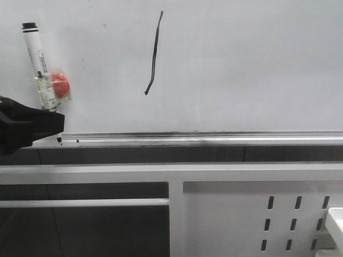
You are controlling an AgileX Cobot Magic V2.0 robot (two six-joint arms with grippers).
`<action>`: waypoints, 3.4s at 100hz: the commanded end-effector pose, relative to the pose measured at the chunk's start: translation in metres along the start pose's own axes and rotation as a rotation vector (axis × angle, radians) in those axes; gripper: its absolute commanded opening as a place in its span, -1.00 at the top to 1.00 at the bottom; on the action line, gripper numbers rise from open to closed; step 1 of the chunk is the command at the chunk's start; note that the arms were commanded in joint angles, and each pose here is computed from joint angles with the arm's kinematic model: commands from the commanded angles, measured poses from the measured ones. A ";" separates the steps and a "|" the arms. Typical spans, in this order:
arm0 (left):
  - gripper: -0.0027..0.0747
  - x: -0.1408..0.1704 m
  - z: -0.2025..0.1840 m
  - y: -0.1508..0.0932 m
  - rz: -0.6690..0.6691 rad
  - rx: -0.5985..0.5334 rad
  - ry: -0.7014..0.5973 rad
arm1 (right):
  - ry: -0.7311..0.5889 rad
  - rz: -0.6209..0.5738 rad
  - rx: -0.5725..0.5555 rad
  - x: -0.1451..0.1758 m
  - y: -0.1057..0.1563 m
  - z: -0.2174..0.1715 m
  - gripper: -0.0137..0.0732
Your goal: Write number 1 on whiteboard
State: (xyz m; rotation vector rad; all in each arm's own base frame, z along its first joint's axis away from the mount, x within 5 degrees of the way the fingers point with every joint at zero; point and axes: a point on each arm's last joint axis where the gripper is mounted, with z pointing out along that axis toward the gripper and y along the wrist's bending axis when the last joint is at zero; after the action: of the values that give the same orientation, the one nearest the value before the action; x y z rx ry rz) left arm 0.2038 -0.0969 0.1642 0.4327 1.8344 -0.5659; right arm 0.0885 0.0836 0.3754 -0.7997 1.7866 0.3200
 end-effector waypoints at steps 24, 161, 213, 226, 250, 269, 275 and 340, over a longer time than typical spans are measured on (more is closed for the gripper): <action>0.98 -0.019 0.000 0.002 -0.034 -0.018 -0.150 | -0.095 -0.010 0.005 -0.014 -0.003 -0.006 -0.24; 0.14 0.012 -0.046 -0.015 -0.097 0.063 -0.266 | -0.047 -0.009 0.020 -0.010 -0.004 -0.006 0.00; 0.98 0.018 -0.049 -0.025 -0.049 0.165 -0.218 | -0.163 0.038 0.038 0.001 -0.018 -0.054 0.85; 0.98 0.016 -0.046 -0.030 -0.081 0.231 -0.203 | -0.203 0.074 0.062 0.014 -0.027 -0.082 0.85; 0.98 -0.008 -0.028 -0.025 -0.084 0.231 -0.254 | -0.164 0.121 0.098 0.037 -0.037 -0.107 0.85; 0.98 -0.049 -0.022 -0.031 -0.019 0.283 -0.273 | -0.138 0.134 0.081 0.041 -0.035 -0.105 0.85; 0.98 -0.065 -0.028 -0.036 0.022 0.291 -0.276 | -0.123 0.129 0.081 0.044 -0.034 -0.102 0.85; 0.98 -0.100 -0.188 -0.053 0.224 -0.141 -0.494 | -0.077 -0.008 0.089 0.079 -0.017 -0.052 0.85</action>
State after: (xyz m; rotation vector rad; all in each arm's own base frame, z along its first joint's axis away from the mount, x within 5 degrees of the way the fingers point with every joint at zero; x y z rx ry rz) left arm 0.0697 -0.0421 0.3160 0.4274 1.3452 -0.3596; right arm 0.0458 0.0095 0.3131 -0.7195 1.8082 0.2643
